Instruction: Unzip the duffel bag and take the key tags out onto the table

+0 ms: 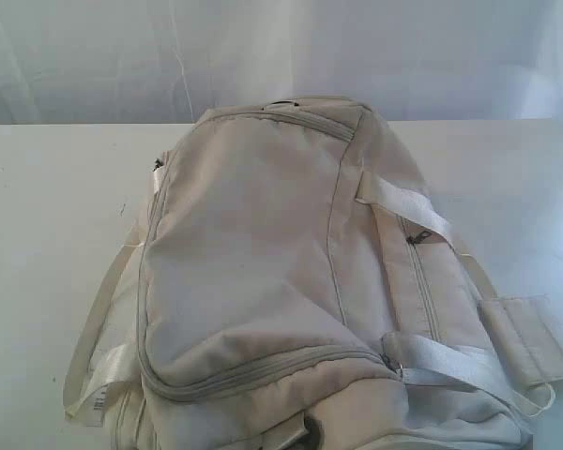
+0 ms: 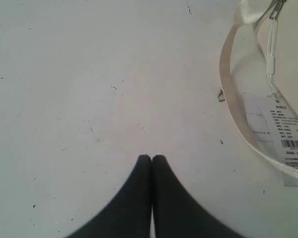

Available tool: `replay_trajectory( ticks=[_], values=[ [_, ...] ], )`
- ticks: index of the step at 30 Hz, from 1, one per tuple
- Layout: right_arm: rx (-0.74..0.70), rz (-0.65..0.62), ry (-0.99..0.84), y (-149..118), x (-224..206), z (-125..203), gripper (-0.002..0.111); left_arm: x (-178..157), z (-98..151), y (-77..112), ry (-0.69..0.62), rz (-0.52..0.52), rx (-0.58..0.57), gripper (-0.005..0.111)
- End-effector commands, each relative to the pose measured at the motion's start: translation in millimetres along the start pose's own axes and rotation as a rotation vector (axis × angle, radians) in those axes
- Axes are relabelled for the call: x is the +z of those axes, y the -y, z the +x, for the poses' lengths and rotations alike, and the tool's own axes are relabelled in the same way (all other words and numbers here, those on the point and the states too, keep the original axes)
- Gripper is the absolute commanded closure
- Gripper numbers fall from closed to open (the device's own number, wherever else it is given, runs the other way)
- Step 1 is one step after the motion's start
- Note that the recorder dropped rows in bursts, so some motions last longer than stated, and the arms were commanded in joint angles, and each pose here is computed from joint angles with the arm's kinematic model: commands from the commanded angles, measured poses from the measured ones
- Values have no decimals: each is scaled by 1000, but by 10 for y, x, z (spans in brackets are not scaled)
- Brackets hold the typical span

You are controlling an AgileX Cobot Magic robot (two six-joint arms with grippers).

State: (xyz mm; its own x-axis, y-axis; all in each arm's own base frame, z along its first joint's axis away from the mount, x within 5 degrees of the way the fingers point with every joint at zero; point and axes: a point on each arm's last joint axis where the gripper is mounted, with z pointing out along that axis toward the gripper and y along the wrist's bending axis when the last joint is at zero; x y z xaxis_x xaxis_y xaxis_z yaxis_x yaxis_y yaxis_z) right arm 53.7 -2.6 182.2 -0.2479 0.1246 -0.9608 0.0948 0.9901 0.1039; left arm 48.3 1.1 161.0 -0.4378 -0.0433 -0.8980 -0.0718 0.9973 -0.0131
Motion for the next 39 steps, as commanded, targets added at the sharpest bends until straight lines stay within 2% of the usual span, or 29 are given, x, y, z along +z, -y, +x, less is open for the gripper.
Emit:
replay_trajectory(
  ticks=[1,35,39],
  values=[
    [-3,4,6,3,-3,-1,108,11,29,2,-7,2,-9,107],
    [-1,4,6,3,-3,-1,108,11,29,2,-7,2,-8,107],
    [-1,4,6,3,-3,-1,108,11,-10,-2,35,-3,-9,107]
  ],
)
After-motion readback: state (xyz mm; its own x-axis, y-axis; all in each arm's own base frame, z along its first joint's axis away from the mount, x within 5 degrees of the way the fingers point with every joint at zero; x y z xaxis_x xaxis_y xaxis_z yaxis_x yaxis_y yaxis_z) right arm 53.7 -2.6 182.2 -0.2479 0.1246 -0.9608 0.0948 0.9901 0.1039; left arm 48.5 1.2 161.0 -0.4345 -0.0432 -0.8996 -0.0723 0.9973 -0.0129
